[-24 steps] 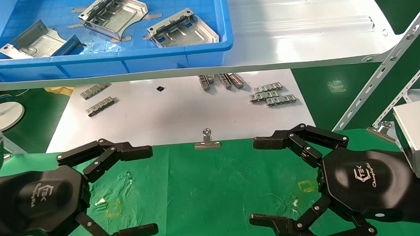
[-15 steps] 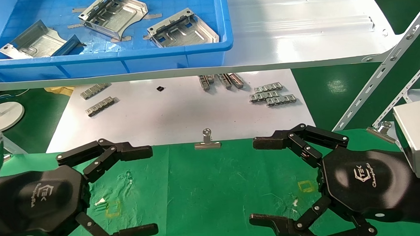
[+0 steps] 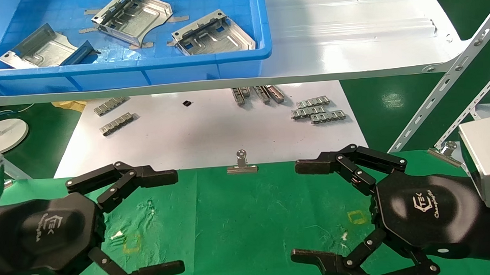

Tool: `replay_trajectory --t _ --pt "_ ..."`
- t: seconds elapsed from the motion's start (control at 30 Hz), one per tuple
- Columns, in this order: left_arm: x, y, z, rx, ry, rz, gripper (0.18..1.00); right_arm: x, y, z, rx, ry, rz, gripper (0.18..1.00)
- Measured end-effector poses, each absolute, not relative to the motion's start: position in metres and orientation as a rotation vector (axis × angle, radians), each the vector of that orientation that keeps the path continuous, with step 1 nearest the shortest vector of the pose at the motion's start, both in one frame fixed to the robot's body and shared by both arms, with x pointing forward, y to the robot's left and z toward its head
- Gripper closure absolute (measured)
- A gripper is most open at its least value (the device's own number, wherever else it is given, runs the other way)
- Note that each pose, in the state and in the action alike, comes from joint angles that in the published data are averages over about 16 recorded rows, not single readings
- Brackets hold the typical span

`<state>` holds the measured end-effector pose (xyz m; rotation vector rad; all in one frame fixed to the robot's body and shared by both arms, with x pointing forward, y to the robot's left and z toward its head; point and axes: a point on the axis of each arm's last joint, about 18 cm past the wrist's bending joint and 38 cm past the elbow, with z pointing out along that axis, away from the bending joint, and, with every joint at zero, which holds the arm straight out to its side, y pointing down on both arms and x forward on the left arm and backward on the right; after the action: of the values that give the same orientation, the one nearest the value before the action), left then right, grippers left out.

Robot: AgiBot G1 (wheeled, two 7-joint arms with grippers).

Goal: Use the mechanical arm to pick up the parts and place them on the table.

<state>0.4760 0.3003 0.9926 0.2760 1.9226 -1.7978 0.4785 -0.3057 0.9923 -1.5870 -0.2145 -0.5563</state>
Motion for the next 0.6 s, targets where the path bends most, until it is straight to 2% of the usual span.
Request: replay_trajectory --t 0.6 --pt "0.476 0.3003 0.9926 0.276 1.923 -1.798 0.184 0.4785 -0.3057 0.9923 -1.587 -0.214 -0.556 0.206"
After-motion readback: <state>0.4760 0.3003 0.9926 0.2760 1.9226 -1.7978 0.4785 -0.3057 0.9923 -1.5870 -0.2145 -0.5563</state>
